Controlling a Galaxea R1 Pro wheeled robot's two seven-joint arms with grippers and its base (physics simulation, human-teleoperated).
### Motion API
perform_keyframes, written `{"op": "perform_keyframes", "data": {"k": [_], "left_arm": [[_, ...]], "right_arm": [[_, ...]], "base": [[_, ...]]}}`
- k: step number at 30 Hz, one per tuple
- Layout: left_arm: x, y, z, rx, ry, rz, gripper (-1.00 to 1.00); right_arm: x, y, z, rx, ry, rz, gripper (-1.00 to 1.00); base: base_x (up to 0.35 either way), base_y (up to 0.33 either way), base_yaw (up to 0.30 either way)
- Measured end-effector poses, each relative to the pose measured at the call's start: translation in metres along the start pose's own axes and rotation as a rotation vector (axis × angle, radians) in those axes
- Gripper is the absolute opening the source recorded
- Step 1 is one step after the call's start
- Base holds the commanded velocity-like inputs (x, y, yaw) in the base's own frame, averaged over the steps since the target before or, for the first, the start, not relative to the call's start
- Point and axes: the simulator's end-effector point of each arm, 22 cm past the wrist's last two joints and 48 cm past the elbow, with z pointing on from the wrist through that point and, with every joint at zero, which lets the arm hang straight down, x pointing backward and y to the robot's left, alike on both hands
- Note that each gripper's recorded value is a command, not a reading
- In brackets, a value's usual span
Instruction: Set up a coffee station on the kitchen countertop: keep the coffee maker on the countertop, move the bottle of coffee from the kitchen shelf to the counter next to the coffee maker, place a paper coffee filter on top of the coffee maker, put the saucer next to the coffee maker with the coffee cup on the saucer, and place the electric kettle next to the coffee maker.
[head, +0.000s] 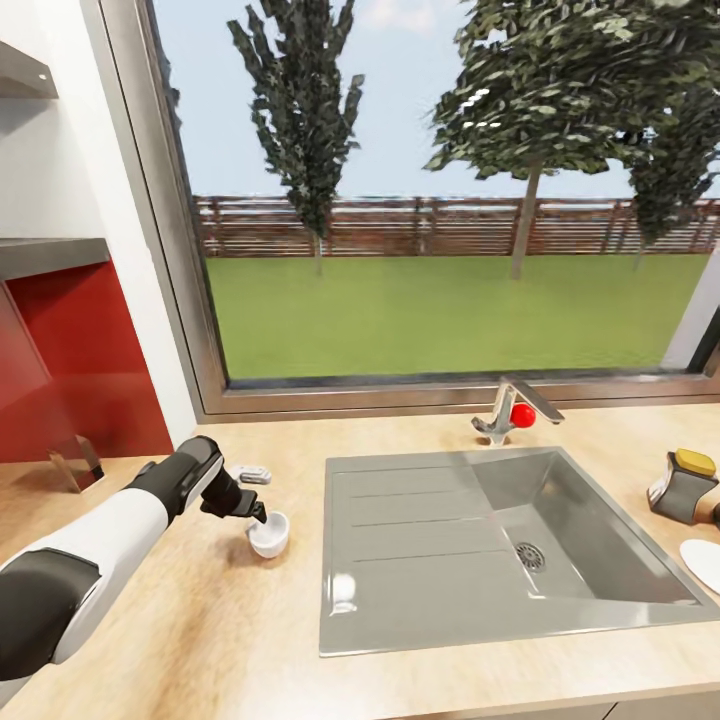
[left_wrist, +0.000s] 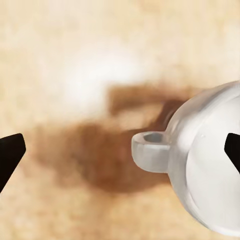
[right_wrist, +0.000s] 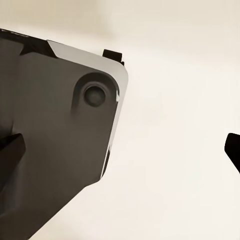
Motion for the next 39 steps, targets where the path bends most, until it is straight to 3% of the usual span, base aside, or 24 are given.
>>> {"op": "perform_keyframes", "data": {"k": [7, 23, 24, 39], "left_arm": [[0.025, -0.003, 0.019, 0.011, 0.042, -0.006, 1.0], [0.039, -0.006, 0.028, 0.02, 0.063, -0.012, 1.0], [0.039, -0.005, 0.028, 0.02, 0.063, -0.013, -1.0], [0.037, -0.014, 0.026, 0.066, 0.055, -0.048, -1.0]], "right_arm": [[0.0, 0.0, 0.0, 0.0, -0.001, 0.0, 1.0], [0.001, -0.001, 0.0, 0.001, 0.001, 0.0, 1.0], [0.001, -0.001, 0.0, 0.001, 0.001, 0.0, 1.0], [0.001, -0.001, 0.0, 0.001, 0.001, 0.0, 1.0]], "base": [[0.0, 0.0, 0.0], [0.0, 0.0, 0.0], [0.0, 0.0, 0.0], [0.0, 0.0, 0.0]]}}
